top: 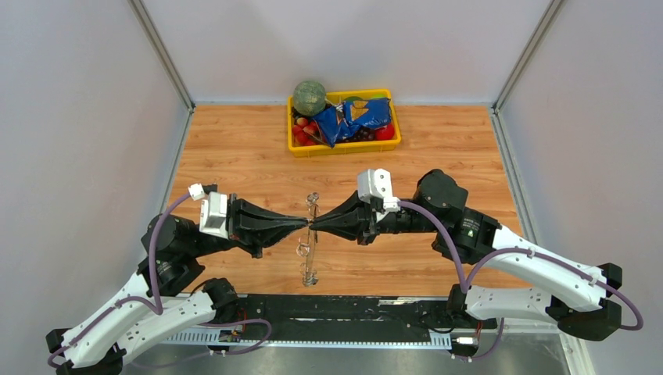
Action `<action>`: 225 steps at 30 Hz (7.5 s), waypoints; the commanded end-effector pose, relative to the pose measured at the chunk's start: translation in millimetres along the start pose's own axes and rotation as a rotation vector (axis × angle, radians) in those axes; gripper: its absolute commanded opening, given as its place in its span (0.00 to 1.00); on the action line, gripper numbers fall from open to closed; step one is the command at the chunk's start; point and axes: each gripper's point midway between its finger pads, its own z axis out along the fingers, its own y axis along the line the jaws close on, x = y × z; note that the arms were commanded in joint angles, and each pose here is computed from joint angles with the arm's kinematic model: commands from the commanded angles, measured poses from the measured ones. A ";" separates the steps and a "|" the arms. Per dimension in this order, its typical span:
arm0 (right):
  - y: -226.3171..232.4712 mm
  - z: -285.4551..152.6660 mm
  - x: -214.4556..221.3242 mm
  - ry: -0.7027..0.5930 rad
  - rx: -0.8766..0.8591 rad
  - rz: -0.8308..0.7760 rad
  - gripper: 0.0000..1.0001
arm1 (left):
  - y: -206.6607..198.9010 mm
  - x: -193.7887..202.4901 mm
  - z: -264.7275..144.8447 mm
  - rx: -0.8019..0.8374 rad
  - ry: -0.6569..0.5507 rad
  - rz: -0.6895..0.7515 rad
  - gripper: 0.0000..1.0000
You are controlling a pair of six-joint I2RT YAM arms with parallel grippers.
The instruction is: Put the keys on the keyring
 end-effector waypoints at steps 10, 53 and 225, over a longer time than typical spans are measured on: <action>9.8 -12.7 17.0 0.138 -0.009 0.100 0.00 | -8.5 6.7 -25.8 -0.025 0.210 0.013 0.41; 22.4 8.4 73.5 0.445 -0.140 0.272 0.00 | -17.1 76.8 -36.2 0.036 0.565 -0.193 0.40; 6.6 71.9 -124.0 -0.171 -0.268 -0.250 0.20 | -15.4 -129.0 -42.2 0.092 -0.907 0.035 0.00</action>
